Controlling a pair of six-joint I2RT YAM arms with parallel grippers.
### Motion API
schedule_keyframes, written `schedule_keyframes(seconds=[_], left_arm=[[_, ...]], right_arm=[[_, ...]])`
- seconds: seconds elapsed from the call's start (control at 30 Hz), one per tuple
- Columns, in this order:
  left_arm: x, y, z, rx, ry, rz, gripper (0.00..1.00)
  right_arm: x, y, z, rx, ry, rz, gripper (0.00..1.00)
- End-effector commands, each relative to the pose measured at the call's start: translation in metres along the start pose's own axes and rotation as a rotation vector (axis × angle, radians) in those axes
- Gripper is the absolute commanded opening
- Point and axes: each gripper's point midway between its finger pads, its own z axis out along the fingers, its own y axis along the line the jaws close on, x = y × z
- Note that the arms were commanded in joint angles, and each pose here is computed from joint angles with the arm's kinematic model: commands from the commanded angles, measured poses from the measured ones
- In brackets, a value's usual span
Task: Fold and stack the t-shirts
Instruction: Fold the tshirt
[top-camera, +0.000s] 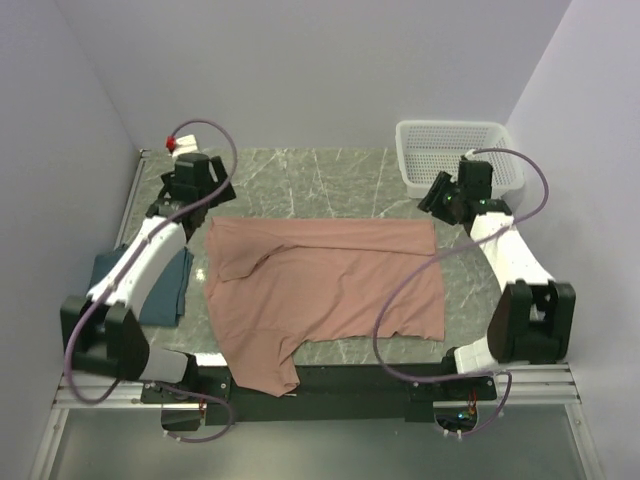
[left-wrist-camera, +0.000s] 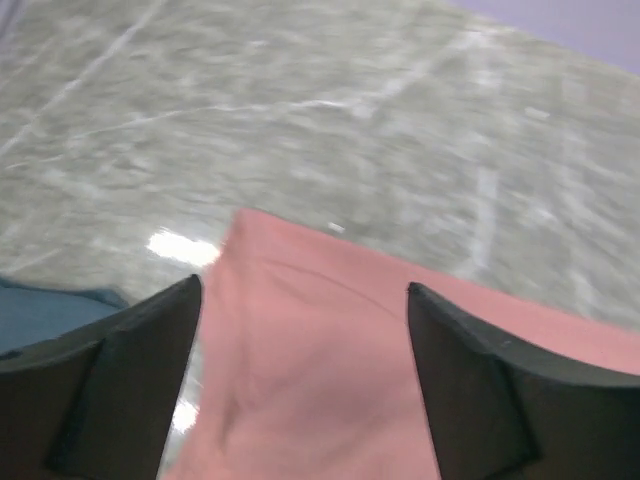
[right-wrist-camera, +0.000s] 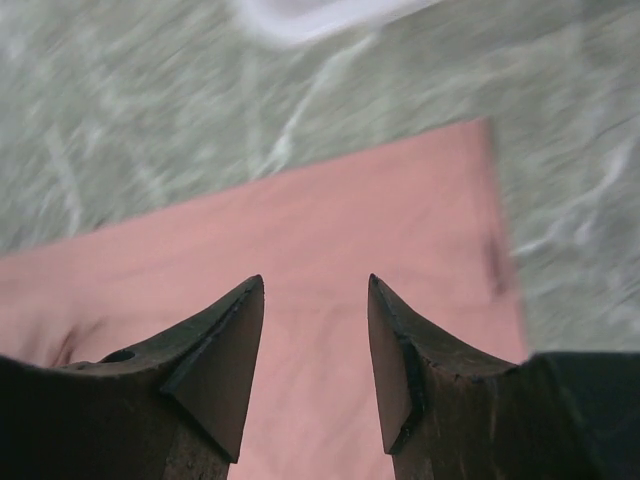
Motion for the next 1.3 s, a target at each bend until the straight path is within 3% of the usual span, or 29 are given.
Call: schedule_keyframes(seconds=[0.0, 0.27, 0.5, 0.63, 1.0, 1.27], left_arm=[[0.038, -0.002, -0.040, 0.004, 0.055, 0.075, 0.85], [0.130, -0.043, -0.091, 0.203, 0.195, 0.124, 0.58], [0.163, -0.061, -0.075, 0.182, 0.238, 0.294, 0.39], [0.174, -0.077, -0.062, 0.207, 0.262, 0.358, 0.20], [0.208, -0.075, -0.021, 0.109, 0.328, 0.491, 0.16], [0.198, -0.065, -0.004, 0.024, 0.286, 0.554, 0.18]], right_arm=[[0.033, 0.024, -0.026, -0.027, -0.001, -0.002, 0.54], [0.073, 0.054, -0.081, -0.208, -0.021, -0.071, 0.53], [0.119, 0.045, -0.104, -0.288, 0.025, -0.093, 0.52], [0.134, 0.033, -0.111, -0.285, 0.030, -0.103, 0.52], [0.159, 0.015, -0.115, -0.274, 0.040, -0.113, 0.52], [0.163, 0.012, -0.111, -0.263, 0.056, -0.122, 0.52]])
